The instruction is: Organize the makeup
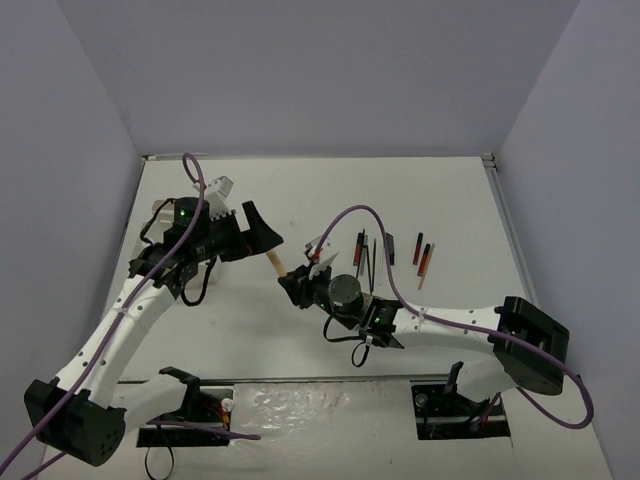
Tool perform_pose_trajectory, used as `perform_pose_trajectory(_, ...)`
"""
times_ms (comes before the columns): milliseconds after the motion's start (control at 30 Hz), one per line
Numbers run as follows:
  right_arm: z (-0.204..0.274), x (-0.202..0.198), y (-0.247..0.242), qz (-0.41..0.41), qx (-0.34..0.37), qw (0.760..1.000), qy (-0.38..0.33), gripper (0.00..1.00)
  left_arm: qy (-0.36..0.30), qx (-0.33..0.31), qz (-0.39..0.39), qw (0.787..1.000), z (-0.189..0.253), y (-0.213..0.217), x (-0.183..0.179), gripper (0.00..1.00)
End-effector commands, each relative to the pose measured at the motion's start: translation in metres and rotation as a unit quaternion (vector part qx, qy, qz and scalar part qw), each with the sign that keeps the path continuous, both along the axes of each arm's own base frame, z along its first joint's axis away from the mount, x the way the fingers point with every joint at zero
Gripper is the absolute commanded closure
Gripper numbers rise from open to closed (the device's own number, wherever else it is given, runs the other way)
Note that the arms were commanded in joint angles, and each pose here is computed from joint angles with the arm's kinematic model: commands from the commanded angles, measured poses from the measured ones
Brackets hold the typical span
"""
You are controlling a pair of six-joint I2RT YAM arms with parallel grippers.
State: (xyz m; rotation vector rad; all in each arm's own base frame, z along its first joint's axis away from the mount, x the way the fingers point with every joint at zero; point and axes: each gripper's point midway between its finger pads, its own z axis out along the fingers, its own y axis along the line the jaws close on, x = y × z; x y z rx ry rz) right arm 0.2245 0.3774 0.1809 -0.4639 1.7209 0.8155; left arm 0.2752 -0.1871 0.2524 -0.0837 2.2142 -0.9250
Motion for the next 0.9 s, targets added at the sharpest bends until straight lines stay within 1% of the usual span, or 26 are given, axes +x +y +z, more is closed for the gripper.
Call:
perform_pose_trajectory(0,0.069,-0.002,0.000,0.003,0.100,0.994,-0.052,0.99,-0.039,-0.037,-0.008,0.999,0.030,-0.017,0.007,0.20)
perform_pose_trajectory(133,0.075,-0.003,-0.004,-0.001,0.109,0.992,-0.055,0.98,-0.034,-0.029,-0.017,0.999,0.024,-0.029,0.004,0.31)
perform_pose_trajectory(233,0.075,-0.003,-0.005,-0.003,0.109,0.993,-0.055,0.98,-0.033,-0.028,-0.019,0.999,0.021,-0.034,0.005,0.43)
perform_pose_trajectory(367,0.074,-0.002,-0.006,-0.005,0.108,0.993,-0.054,0.97,-0.045,-0.043,-0.021,0.998,0.027,-0.042,0.006,0.65)
perform_pose_trajectory(433,0.072,-0.002,-0.006,-0.008,0.106,0.993,-0.052,0.94,-0.052,-0.047,-0.020,0.997,0.030,-0.044,0.006,0.77)
perform_pose_trajectory(500,0.070,-0.001,-0.008,-0.012,0.104,0.993,-0.051,0.89,-0.061,-0.049,-0.022,0.997,0.035,-0.045,0.006,0.89)
perform_pose_trajectory(533,0.070,0.000,-0.008,-0.013,0.105,0.993,-0.051,0.85,-0.062,-0.048,-0.022,0.997,0.035,-0.045,0.006,0.93)
perform_pose_trajectory(600,0.068,0.001,-0.008,-0.016,0.100,0.994,-0.050,0.67,-0.068,-0.043,-0.021,0.997,0.036,-0.044,0.006,0.98)
perform_pose_trajectory(667,0.068,0.003,-0.011,-0.024,0.097,0.994,-0.050,0.51,-0.076,-0.028,-0.017,0.997,0.035,-0.039,0.007,1.00)
perform_pose_trajectory(733,0.065,0.005,-0.013,-0.033,0.090,0.994,-0.046,0.32,-0.083,-0.008,-0.005,0.997,0.036,-0.032,0.011,1.00)
perform_pose_trajectory(833,0.064,0.010,-0.021,-0.054,0.070,0.995,-0.047,0.15,-0.103,0.045,0.020,0.994,0.038,-0.015,0.023,1.00)
perform_pose_trajectory(867,0.065,0.012,-0.024,-0.062,0.064,0.995,-0.048,0.11,-0.108,0.061,0.034,0.992,0.040,-0.008,0.028,1.00)
